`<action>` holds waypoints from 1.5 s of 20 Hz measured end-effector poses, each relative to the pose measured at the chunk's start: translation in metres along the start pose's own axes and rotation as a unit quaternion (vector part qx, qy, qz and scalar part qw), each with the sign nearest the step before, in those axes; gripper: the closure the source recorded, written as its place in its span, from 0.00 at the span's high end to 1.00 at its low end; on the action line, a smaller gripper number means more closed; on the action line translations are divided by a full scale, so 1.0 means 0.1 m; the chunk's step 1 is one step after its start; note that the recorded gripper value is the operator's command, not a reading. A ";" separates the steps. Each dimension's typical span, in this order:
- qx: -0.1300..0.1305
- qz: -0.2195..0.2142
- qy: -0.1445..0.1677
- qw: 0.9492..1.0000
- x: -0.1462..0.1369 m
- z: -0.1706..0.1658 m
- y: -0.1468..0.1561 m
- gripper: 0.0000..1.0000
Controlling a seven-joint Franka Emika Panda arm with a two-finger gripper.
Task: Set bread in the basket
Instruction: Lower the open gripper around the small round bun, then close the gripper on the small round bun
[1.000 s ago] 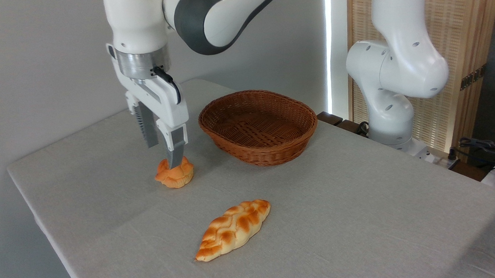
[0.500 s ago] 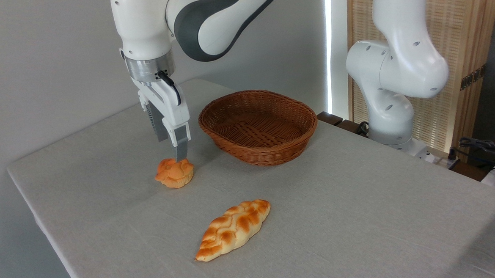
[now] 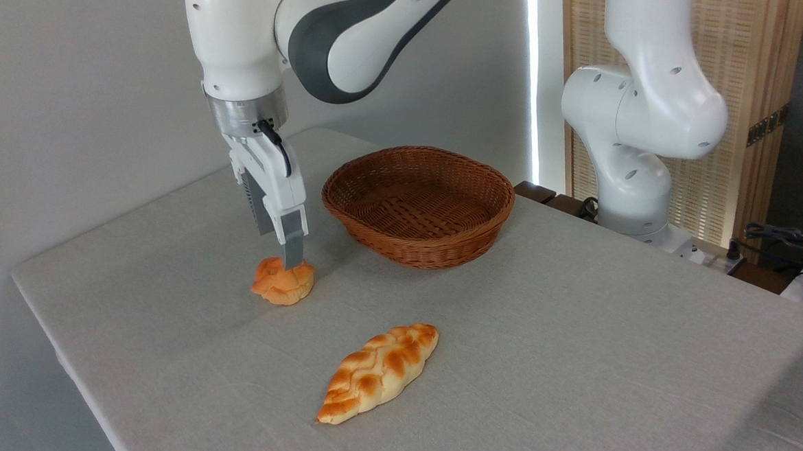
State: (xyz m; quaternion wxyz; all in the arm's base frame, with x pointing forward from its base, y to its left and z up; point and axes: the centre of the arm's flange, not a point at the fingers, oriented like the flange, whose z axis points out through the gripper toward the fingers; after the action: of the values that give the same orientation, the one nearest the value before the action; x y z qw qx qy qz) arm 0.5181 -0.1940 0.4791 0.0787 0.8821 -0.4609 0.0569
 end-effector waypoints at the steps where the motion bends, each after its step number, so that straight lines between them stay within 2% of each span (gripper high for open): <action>1: 0.003 0.004 -0.003 1.000 -0.01 0.02 -0.01 1.00; 6: 0.021 0.028 -0.025 0.999 0.00 0.17 0.03 1.00; 13: 0.023 0.041 -0.015 0.999 0.10 0.46 0.10 1.00; 20: 0.016 0.037 -0.012 0.999 0.11 0.55 0.07 0.98; 22: 0.014 0.039 -0.013 0.999 0.12 0.58 0.08 0.91; 23: 0.012 0.040 -0.014 0.999 0.13 0.59 0.09 0.64; 25: 0.008 0.041 -0.015 0.999 0.15 0.63 0.12 0.48; 28: 0.001 0.039 -0.015 0.999 0.16 0.69 0.12 0.31; 30: -0.001 0.039 -0.015 0.999 0.16 0.71 0.12 0.28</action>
State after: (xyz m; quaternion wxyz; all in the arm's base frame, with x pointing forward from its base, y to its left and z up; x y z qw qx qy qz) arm 0.5190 -0.2269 0.4137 0.0702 0.8644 -0.4957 0.0464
